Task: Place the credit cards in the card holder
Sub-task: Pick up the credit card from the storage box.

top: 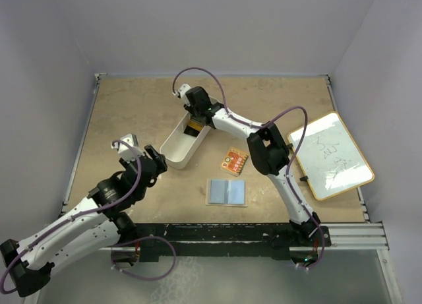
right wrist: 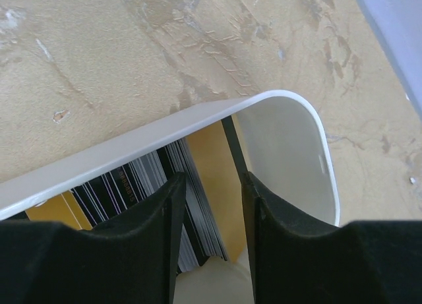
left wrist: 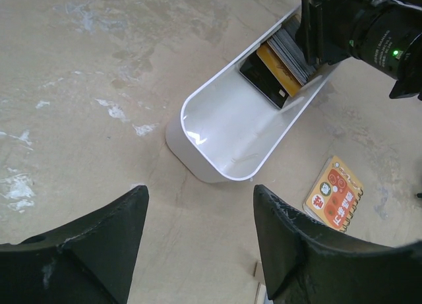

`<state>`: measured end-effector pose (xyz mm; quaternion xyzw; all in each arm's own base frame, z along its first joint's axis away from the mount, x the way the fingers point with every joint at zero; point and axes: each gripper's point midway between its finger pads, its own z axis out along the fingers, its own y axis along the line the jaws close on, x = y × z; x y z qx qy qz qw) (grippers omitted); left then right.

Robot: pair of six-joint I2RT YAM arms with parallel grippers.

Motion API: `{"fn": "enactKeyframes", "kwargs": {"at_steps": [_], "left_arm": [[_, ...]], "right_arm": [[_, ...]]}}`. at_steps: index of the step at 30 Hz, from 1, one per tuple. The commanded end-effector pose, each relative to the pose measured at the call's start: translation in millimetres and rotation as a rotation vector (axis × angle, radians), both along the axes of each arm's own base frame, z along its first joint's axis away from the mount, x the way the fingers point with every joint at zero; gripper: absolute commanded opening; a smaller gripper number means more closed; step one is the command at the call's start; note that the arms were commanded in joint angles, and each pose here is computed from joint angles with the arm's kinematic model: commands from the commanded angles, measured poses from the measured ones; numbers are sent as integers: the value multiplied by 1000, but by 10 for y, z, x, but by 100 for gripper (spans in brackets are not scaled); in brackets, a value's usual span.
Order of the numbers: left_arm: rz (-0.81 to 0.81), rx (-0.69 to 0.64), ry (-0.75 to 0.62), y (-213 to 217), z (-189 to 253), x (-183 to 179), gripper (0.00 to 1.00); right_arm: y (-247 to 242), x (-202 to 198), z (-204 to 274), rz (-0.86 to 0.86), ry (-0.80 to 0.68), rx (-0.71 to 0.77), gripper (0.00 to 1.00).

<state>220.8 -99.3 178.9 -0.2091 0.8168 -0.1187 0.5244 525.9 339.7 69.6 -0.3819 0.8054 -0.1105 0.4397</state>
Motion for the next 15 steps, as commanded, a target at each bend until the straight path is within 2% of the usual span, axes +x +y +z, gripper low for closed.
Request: {"fn": "enactKeyframes", "kwargs": {"at_steps": [1, 4, 9, 11, 15], "left_arm": [[27, -89, -38, -185, 27, 165, 61], [47, -67, -32, -222, 1, 245, 61], [65, -46, -14, -257, -85, 332, 61], [68, -44, -7, -262, -127, 353, 60], [74, -36, 19, -259, -241, 388, 60]], "right_arm": [[23, -31, 211, 18, 32, 106, 41], [-8, -3, 142, 15, 50, 107, 40], [-47, 25, -43, 12, 107, 129, 49], [-44, 22, -88, 15, 126, 151, 47], [-5, -34, -122, 41, 165, 195, 37]]}}
